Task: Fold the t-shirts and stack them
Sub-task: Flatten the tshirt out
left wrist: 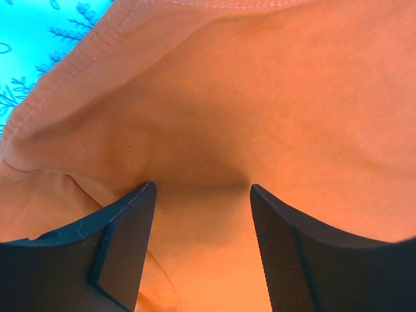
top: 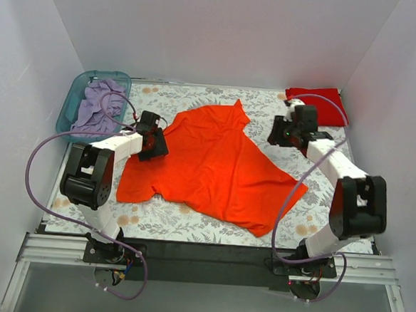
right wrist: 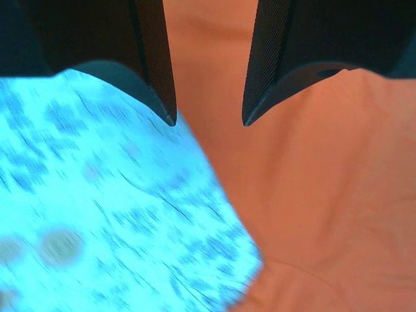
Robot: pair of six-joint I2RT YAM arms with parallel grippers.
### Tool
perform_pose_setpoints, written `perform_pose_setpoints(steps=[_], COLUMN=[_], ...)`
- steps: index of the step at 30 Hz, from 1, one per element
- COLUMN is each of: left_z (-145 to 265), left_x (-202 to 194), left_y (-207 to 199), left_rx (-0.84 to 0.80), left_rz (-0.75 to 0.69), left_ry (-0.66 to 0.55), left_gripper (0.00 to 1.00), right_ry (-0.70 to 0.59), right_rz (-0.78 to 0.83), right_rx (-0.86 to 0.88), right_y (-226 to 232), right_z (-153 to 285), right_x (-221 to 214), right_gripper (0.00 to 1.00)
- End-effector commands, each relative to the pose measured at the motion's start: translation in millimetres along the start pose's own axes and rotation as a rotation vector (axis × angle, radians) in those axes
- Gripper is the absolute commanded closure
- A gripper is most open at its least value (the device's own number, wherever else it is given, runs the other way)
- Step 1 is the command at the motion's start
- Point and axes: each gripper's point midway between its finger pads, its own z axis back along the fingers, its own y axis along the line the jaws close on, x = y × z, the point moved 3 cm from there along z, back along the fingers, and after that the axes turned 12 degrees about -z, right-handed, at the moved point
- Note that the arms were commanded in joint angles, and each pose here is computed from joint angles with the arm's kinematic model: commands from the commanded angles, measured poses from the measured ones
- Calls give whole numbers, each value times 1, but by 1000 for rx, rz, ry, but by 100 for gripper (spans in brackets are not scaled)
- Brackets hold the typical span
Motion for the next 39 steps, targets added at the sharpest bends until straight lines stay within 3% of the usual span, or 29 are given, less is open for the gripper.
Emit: perform_pose_setpoints(steps=[1,7,14,18,23,27,30,35,39], left_z=[-6,-4,15,44,52,26,3,-33,-46], left_x=[-1,-4,-19,0,54,82,93,80,52], left_y=[13,18,32,36,10,-16,-34,-42,-26], left_rx=[34,49,111,68,-56,-132,-173,-159,-69], left_rz=[25,40,103,196,172,99,76,58,94], left_ry=[24,31,29,-90,-174,-152,-128,-58,1], left_gripper=[41,41,42,42,41,41,56,62,67], right_ry=[6,13,15,21,-11,11,25,23,38], right_rz=[-137,-338,-434,-473,-478,-491,-501,-507,-529], right_rx=[-108,-186,-238,-270,-273,-272,-270,-288,-304], right_y=[-53,-91,-107,-116,-117,-119,-121,-127,-133], right_z=[27,58,65,65,71,67,64,62,56], right_x=[-32,-73,-95,-108,-112,-120,-125,-125,-129], right_gripper=[49,55,66,71,74,74,74,75,74])
